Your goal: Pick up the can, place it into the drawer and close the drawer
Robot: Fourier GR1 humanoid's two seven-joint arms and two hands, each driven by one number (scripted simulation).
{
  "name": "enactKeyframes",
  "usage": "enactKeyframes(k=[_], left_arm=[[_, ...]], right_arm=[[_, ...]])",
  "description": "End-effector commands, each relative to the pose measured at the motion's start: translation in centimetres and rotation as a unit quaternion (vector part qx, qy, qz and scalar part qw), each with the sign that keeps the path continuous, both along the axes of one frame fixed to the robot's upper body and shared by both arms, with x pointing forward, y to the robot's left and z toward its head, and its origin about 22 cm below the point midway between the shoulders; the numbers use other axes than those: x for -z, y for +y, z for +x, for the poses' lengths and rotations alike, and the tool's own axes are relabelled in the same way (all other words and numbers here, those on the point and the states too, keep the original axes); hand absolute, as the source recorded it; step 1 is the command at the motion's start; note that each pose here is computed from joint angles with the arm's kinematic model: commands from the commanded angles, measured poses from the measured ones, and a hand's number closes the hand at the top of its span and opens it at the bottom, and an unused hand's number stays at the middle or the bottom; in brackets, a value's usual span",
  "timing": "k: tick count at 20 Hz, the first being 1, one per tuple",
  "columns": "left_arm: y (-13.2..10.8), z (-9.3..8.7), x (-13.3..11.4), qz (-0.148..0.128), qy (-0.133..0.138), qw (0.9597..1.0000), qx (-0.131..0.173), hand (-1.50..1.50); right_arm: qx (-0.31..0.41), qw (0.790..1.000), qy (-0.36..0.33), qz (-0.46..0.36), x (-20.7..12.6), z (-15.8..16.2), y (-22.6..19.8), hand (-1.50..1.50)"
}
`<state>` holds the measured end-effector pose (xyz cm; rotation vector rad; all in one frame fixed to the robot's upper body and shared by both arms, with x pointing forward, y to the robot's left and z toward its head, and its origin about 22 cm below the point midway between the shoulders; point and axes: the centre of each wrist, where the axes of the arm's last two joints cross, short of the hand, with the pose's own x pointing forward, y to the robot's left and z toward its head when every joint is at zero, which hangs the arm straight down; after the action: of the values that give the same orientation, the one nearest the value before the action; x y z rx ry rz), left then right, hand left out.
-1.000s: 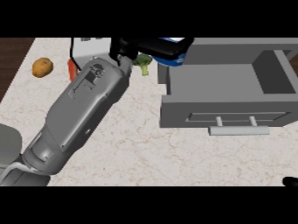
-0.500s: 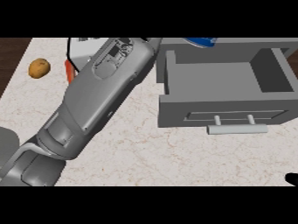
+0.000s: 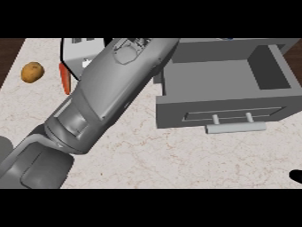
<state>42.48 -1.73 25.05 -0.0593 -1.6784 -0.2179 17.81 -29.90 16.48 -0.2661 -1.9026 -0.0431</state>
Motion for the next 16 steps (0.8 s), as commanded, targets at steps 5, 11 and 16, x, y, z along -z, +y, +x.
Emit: enactKeyframes(k=[5, 11, 16], left_arm=[[0.0, 0.9, 0.5, 0.026, -0.022, 0.9988, -0.035, 1.5], [-0.3, 0.8, 0.9, 0.018, -0.015, 0.9958, -0.089, -1.5], [-0.8, 0.7, -0.3, 0.016, -0.027, 0.9949, -0.096, -1.5]], right_arm=[[-0.003, 1.0, -0.006, -0.006, -1.2, 0.0, 0.8, -1.5], [-0.017, 1.0, -0.007, -0.011, -0.3, 1.5, 0.4, -1.5], [-0.013, 0.998, -0.02, -0.061, -2.1, 1.3, 0.8, -1.5]])
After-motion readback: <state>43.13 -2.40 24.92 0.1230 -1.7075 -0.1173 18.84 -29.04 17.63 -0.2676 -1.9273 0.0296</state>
